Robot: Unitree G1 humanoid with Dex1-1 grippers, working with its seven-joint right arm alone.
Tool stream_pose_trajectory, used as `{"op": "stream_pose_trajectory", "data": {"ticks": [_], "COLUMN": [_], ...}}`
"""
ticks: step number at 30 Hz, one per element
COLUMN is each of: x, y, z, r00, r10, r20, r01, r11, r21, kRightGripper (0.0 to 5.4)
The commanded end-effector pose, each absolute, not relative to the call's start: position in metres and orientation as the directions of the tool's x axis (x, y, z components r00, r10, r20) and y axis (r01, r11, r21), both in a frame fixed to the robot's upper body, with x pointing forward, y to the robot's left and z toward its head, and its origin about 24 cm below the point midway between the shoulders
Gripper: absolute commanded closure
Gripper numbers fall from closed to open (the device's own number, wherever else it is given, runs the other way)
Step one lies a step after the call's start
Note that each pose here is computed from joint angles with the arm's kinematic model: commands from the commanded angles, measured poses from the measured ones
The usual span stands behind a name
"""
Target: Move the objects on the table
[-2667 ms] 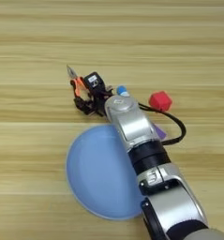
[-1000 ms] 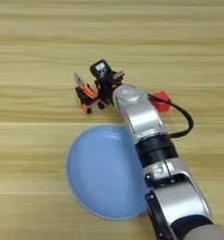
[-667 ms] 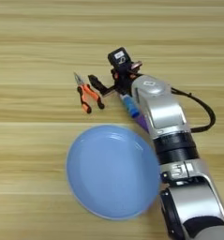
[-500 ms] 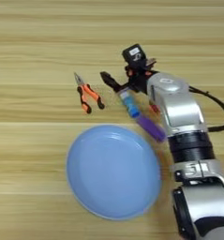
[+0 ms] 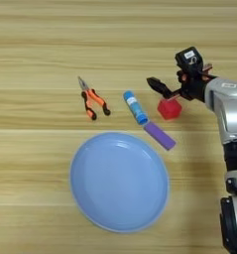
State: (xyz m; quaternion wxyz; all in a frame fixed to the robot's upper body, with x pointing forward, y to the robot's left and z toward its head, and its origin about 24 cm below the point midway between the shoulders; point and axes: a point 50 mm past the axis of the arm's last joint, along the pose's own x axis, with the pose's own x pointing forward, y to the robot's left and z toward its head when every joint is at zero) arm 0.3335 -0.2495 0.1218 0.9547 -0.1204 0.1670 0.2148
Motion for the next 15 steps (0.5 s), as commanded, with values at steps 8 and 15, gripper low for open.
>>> {"op": "stream_pose_trajectory", "data": {"ticks": [8, 15], "x": [0.338, 0.341], "y": [-0.275, -0.28], "z": [0.125, 0.104], "r00": [0.874, 0.864], "r10": [0.319, 0.283], "r20": [-0.366, -0.416], "r01": [-0.406, -0.38], "r11": [0.893, 0.91], "r21": [-0.191, -0.169], "kRightGripper": [0.03, 0.03]}}
